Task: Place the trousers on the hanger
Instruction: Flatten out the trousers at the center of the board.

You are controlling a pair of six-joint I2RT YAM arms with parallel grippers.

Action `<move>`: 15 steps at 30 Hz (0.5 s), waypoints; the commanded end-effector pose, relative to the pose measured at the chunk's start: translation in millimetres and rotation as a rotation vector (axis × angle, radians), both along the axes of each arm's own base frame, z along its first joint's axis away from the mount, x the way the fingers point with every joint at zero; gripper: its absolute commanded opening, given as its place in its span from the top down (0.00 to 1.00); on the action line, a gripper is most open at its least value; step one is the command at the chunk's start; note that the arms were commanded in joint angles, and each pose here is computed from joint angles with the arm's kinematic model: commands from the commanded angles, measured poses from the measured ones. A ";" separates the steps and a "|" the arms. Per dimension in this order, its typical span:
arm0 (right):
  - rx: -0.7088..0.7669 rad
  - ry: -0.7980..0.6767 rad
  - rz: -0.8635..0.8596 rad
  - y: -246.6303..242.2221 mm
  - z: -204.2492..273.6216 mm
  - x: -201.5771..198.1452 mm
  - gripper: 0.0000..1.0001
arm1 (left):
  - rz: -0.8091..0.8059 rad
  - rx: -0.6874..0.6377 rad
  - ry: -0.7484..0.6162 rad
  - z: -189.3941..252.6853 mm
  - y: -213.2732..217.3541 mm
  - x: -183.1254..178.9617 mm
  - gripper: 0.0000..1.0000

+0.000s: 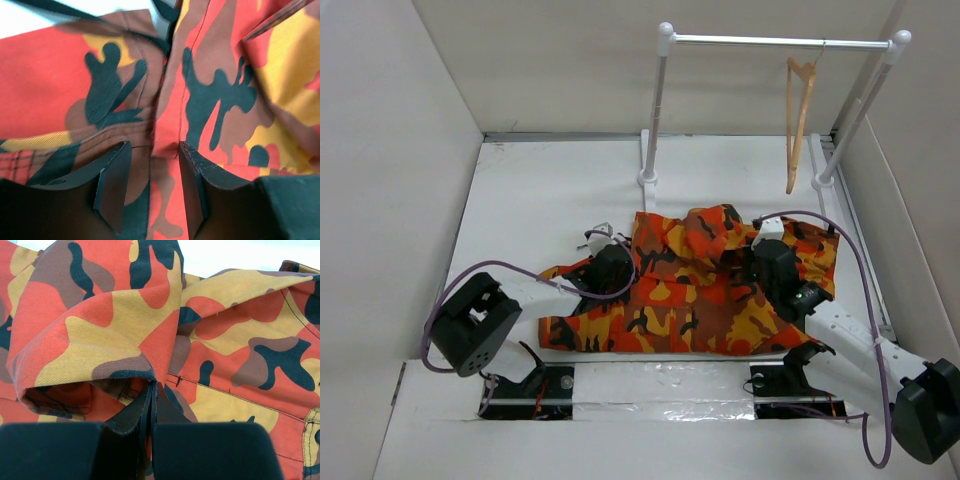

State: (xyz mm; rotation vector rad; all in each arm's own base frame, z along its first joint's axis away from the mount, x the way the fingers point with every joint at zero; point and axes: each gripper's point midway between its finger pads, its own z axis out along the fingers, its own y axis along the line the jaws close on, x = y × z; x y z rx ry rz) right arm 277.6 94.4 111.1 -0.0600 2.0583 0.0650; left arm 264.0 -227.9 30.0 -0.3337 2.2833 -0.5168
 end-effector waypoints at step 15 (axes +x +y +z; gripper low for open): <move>0.048 -0.069 0.006 6.5 21.5 10.0 1.00 | -0.003 -0.096 -0.084 26.1 -22.9 21.2 0.84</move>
